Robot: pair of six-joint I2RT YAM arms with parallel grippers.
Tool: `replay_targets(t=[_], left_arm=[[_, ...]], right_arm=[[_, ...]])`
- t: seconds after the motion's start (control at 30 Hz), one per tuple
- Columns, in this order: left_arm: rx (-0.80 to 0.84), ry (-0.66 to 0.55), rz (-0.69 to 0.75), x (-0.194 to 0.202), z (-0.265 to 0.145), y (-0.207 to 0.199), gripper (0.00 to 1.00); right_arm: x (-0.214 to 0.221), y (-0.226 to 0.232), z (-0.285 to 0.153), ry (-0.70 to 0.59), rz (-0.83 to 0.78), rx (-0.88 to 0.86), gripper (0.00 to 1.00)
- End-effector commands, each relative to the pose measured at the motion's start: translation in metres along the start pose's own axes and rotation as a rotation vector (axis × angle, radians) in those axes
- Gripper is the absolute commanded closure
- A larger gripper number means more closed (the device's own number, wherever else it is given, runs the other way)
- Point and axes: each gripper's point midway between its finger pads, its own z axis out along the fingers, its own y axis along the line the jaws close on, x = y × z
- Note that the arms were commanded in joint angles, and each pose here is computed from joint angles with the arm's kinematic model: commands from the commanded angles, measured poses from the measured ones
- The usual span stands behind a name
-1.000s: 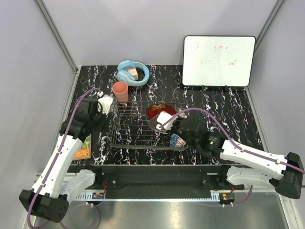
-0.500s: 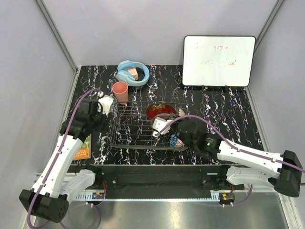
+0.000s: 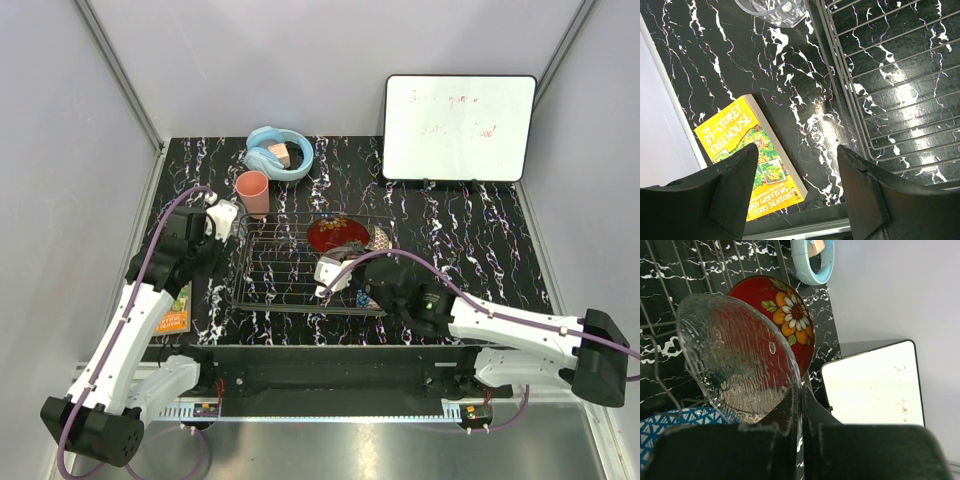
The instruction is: Load the mixed dishes into the dish rack
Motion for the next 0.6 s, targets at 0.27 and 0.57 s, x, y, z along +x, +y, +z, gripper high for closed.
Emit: replay_targets(t=[0.27, 0.57], left_arm=[[-0.053, -0.061, -0.002, -0.010, -0.009, 0.011, 0.32], [-0.052, -0.058, 0.006, -0.007, -0.006, 0.011, 0.32]], right_arm=[[0.008, 0.043, 0.020, 0.047, 0.000, -0.097, 1.00], [0.010, 0.048, 0.020, 0.084, -0.088, -0.105, 1.00]])
